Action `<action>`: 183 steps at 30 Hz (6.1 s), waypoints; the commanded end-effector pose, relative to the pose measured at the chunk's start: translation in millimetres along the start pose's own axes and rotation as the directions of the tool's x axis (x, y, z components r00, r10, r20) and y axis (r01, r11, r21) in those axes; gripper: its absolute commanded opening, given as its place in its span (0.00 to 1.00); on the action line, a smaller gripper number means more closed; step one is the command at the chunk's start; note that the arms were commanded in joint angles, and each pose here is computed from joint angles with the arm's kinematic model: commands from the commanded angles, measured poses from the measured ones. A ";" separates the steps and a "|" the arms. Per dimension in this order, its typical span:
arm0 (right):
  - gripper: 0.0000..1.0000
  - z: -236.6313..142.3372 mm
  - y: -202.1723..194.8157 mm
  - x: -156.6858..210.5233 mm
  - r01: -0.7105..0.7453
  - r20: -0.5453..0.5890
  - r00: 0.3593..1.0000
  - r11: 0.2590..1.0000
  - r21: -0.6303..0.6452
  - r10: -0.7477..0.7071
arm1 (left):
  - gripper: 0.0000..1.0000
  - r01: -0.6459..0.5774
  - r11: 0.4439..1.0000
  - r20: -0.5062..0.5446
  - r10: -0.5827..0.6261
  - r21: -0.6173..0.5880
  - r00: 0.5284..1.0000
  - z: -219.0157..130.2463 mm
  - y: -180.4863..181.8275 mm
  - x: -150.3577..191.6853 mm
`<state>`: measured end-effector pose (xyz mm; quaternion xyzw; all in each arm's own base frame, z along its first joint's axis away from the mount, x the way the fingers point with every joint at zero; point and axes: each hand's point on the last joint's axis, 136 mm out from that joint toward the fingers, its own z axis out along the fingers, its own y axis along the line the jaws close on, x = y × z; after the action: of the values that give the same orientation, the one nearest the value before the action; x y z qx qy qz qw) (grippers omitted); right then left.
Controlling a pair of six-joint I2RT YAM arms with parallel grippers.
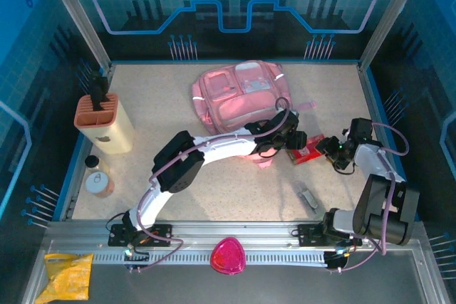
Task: Pack the student bag
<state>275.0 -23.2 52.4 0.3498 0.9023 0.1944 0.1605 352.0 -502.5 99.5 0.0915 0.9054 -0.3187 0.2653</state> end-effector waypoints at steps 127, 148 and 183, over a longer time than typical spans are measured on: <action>0.00 -66.7 104.0 111.2 0.265 -0.111 0.933 0.863 -0.431 -0.343 | 0.66 -0.684 0.646 -0.251 0.639 -0.339 0.727 -133.0 133.4 -27.8; 0.00 -61.1 106.2 110.8 0.263 -0.124 0.929 0.857 -0.442 -0.349 | 0.50 -0.695 0.652 -0.276 0.638 -0.304 0.719 -97.6 159.6 -47.9; 0.00 -29.9 192.3 94.5 0.221 -0.160 0.901 0.743 -0.631 -0.404 | 0.00 -0.495 0.794 -0.021 0.523 -0.353 0.852 -167.4 90.2 -126.1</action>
<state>280.6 151.6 133.3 0.1145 0.8743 0.4524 0.1333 419.6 -331.6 195.2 0.2931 0.8807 -0.0631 0.3668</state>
